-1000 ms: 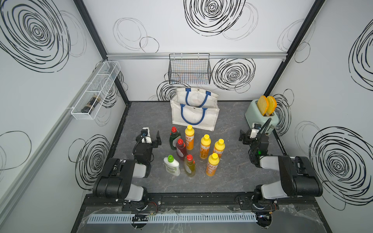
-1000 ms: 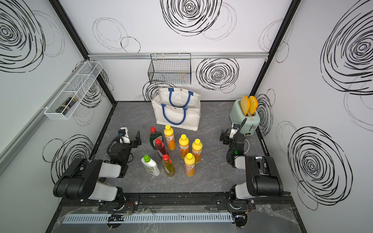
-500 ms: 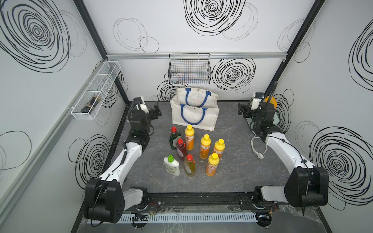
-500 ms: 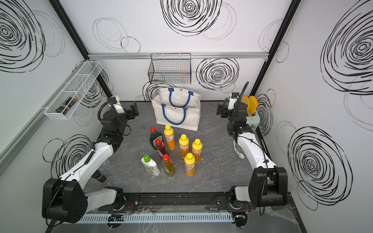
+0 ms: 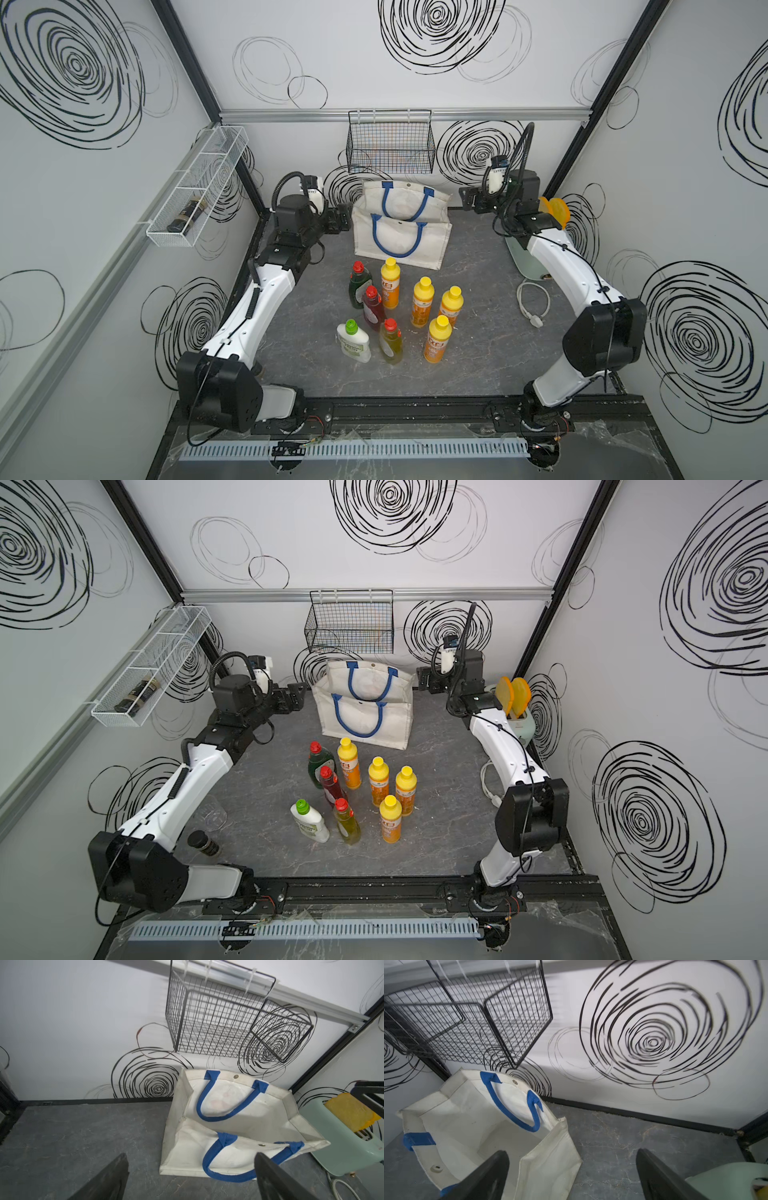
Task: Pack dish soap into the shopping bag
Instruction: Move the shopping bag to the center of the board.
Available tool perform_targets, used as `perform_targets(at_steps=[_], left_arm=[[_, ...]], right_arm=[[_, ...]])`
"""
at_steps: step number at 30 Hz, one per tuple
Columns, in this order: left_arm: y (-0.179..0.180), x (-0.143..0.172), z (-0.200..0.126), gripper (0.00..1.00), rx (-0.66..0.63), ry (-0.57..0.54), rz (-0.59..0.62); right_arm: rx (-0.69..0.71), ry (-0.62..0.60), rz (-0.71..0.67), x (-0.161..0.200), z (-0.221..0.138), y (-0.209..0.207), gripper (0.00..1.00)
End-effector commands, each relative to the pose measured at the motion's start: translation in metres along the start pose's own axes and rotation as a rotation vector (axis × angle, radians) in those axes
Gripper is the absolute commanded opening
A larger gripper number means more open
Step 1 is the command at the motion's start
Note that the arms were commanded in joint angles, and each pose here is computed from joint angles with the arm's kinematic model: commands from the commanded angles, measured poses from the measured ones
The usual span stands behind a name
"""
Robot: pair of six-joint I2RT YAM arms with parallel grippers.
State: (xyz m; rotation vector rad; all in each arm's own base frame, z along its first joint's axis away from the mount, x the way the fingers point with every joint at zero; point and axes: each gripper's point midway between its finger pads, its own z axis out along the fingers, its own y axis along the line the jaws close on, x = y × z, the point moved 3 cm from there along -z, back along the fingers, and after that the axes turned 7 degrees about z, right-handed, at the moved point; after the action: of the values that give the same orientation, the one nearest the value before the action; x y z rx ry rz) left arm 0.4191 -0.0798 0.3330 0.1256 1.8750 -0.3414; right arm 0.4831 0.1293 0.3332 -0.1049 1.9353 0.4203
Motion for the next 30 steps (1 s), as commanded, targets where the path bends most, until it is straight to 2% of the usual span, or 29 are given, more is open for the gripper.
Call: perform_targets(at_steps=[1, 6, 12, 16, 19, 30], left_arm=[[-0.003, 0.003, 0.001, 0.96, 0.048, 0.002, -0.033], [0.007, 0.007, -0.005, 0.96, 0.101, -0.043, -0.132], [0.007, 0.002, -0.015, 0.96, 0.058, -0.062, -0.077], [0.006, 0.003, -0.013, 0.96, 0.064, -0.054, -0.079], [0.006, 0.005, -0.011, 0.96, 0.066, -0.037, -0.076], [0.012, 0.006, -0.012, 0.96, 0.011, -0.006, -0.054]], right_arm=[[-0.044, 0.076, 0.010, 0.015, 0.011, 0.021, 0.99], [-0.046, 0.123, 0.005, 0.033, 0.030, 0.032, 0.99], [-0.032, 0.186, 0.002, 0.046, 0.050, 0.036, 0.97], [-0.004, 0.227, -0.003, 0.052, 0.059, 0.032, 0.91], [0.021, 0.264, -0.008, 0.058, 0.062, 0.028, 0.81], [0.033, 0.335, 0.004, 0.069, 0.057, 0.027, 0.67]])
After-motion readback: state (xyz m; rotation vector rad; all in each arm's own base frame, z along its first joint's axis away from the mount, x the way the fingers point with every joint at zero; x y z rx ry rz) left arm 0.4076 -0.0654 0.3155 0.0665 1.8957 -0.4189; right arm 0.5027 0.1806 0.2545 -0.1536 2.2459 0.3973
